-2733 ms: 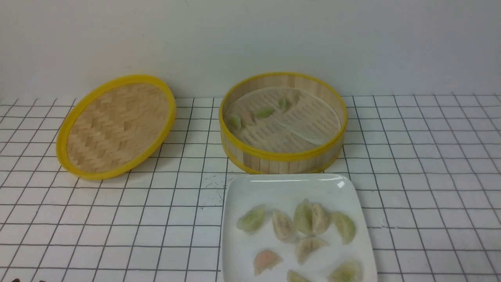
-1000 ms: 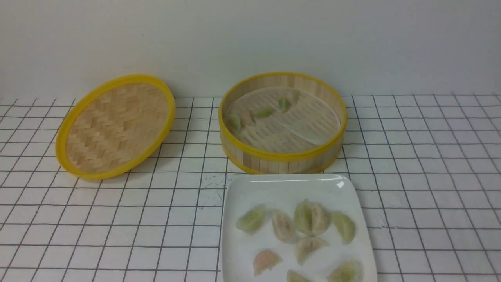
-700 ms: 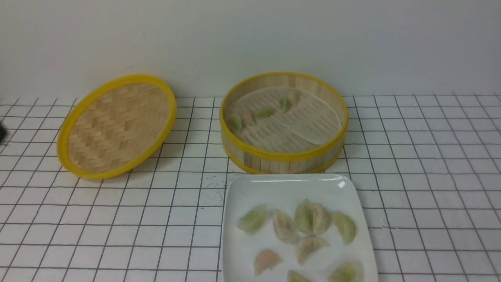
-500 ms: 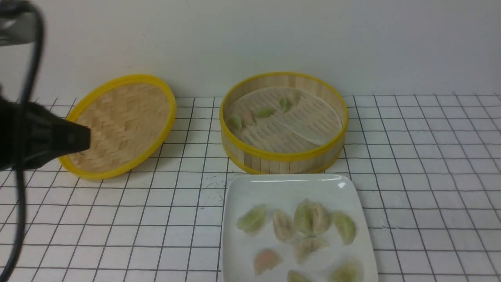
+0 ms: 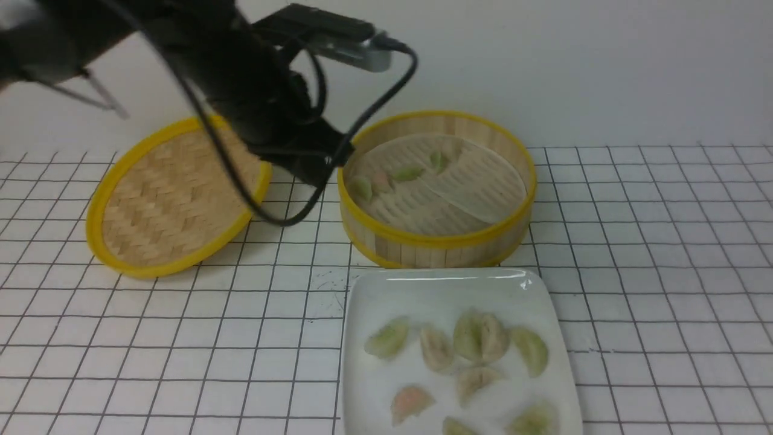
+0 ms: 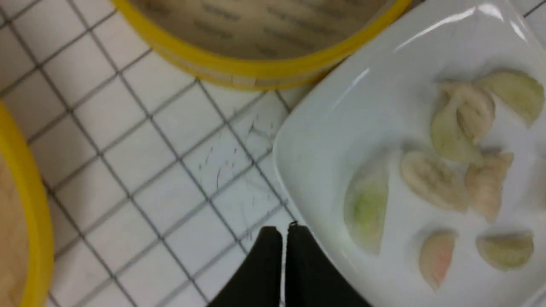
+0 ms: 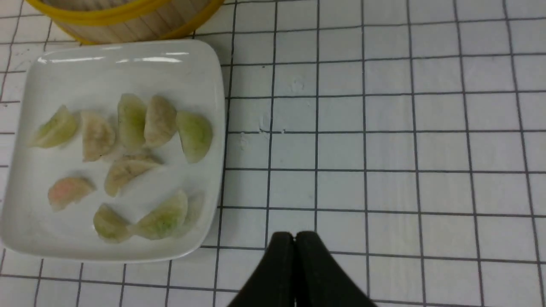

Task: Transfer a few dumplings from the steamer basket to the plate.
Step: Use the left arm to grab a dumpling from the steamer

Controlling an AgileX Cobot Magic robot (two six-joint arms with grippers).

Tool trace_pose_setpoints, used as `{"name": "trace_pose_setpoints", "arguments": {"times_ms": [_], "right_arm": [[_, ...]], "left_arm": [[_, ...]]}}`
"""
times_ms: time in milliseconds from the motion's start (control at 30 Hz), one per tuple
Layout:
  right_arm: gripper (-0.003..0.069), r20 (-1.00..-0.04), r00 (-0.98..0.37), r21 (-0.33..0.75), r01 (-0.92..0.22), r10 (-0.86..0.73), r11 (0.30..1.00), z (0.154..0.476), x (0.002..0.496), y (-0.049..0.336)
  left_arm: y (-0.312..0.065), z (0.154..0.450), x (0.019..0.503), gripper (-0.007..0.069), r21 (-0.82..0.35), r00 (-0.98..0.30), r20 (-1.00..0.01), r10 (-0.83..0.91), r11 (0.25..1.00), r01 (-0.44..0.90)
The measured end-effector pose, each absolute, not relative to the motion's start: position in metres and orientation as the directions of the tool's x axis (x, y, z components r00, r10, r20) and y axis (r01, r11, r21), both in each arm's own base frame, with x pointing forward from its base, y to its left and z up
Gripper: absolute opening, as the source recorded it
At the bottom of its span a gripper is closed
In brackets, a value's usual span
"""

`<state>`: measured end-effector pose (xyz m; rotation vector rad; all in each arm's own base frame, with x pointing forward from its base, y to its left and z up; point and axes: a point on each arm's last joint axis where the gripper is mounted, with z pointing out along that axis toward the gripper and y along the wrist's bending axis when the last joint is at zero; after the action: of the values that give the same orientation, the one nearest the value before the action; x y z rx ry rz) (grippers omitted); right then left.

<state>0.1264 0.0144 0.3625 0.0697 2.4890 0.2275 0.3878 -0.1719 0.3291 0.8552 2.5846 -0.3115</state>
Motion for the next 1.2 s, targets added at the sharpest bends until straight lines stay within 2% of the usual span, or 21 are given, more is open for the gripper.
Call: {"name": "trace_pose_setpoints", "arguments": {"times_ms": [133,200,433,500,633,667,833,1067,1167,1200], "right_arm": [[-0.0015,-0.568,-0.815,0.213,-0.01,0.115,0.977,0.36,0.131,0.017],[-0.0015,-0.565,-0.816,0.231,-0.015,0.122,0.973,0.361,0.131,0.019],[-0.0015,-0.561,-0.818,0.242,-0.016,0.127,0.97,0.361,0.13,0.02],[-0.0015,-0.561,-0.818,0.243,-0.016,0.127,0.97,0.361,0.13,0.02],[-0.0015,-0.555,-0.819,0.282,-0.024,0.143,0.959,0.361,0.13,0.024],[-0.0015,-0.552,-0.82,0.302,-0.028,0.151,0.953,0.362,0.13,0.025],[-0.0015,-0.54,-0.823,0.367,-0.044,0.175,0.929,0.364,0.129,0.031],[-0.0015,-0.538,-0.824,0.376,-0.046,0.178,0.925,0.364,0.129,0.032],[-0.0015,-0.538,-0.824,0.378,-0.046,0.179,0.925,0.364,0.129,0.032],[-0.0015,-0.538,-0.824,0.377,-0.046,0.179,0.925,0.364,0.129,0.032]], "left_arm": [[-0.195,0.317,0.425,-0.0006,-0.057,-0.699,-0.482,0.528,0.777,0.627],[-0.205,0.299,0.451,-0.0006,-0.047,-0.686,-0.504,0.525,0.776,0.628],[-0.216,0.26,0.486,0.0025,0.01,-0.663,-0.514,0.544,0.776,0.63],[-0.218,0.248,0.491,0.0069,0.015,-0.658,-0.509,0.556,0.77,0.638],[-0.22,0.216,0.501,0.0239,0.027,-0.662,-0.481,0.575,0.765,0.644],[-0.221,0.207,0.506,0.029,0.05,-0.653,-0.493,0.575,0.768,0.638],[-0.222,0.187,0.518,0.0435,0.103,-0.627,-0.524,0.576,0.774,0.624],[-0.223,0.173,0.522,0.0456,0.113,-0.619,-0.53,0.579,0.772,0.625],[-0.224,0.166,0.522,0.0421,0.102,-0.628,-0.52,0.578,0.773,0.627],[-0.224,0.165,0.522,0.0378,0.096,-0.632,-0.516,0.578,0.772,0.628]]}}
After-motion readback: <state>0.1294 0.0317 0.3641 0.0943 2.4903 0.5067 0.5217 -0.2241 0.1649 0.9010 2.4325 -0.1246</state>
